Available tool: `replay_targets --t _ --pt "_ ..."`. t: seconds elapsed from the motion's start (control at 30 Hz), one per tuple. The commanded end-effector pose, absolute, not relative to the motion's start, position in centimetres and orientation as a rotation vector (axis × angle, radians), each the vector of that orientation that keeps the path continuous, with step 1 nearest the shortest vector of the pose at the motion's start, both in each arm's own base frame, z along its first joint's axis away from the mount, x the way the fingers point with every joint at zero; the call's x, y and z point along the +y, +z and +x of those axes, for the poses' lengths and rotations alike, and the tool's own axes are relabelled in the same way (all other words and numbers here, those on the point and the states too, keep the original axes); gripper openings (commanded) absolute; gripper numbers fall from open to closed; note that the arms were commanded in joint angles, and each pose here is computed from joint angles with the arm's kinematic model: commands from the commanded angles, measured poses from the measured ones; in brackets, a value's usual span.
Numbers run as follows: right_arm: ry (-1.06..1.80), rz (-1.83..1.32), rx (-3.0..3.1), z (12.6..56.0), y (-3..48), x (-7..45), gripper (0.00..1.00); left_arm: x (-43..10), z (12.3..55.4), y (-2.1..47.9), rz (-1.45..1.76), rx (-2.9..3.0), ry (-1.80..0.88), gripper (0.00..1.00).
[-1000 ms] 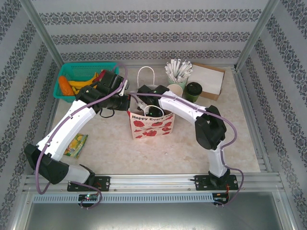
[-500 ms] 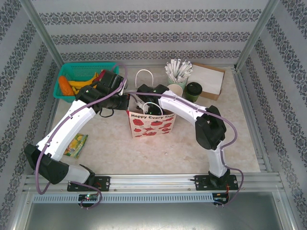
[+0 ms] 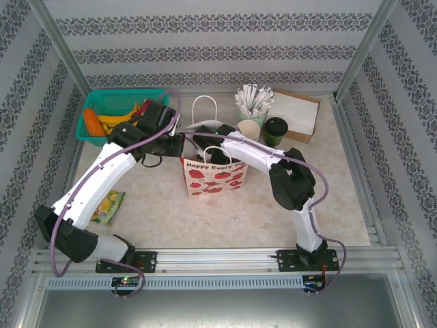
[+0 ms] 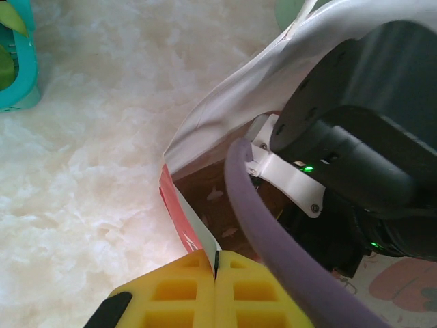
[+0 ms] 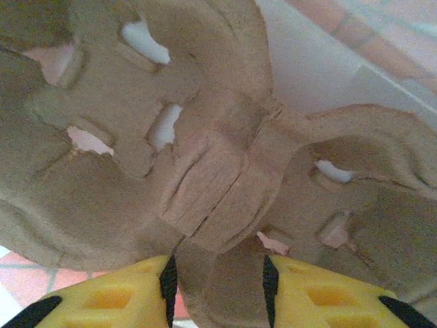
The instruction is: Pack the takeout coffee
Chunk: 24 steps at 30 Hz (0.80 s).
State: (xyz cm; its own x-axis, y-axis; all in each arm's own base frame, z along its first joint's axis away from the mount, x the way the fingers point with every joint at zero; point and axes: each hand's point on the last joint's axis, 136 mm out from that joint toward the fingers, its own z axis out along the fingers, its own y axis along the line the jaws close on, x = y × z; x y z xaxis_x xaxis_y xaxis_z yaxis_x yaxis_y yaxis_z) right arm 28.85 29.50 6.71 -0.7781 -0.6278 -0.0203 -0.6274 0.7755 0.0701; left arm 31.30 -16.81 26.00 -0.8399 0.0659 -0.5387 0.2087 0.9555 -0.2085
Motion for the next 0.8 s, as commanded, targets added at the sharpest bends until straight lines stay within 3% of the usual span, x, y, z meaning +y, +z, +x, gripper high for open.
replay_targets --t 0.0,0.23,0.57,0.77 --pt "-0.146 1.037 -2.958 28.5 7.2 29.9 0.44 -15.8 31.6 27.0 0.158 2.539 -0.321 0.00" --pt "-0.273 1.122 -3.000 28.5 10.6 30.7 0.48 -15.7 31.8 27.0 0.154 2.528 -0.315 0.00" --pt "-0.165 1.037 -3.000 29.2 6.7 30.2 0.51 -15.5 31.8 27.5 0.147 2.499 -0.313 0.00" --pt "-0.233 1.092 -3.017 29.3 8.7 30.9 0.58 -15.5 31.9 27.2 0.146 2.502 -0.311 0.00"
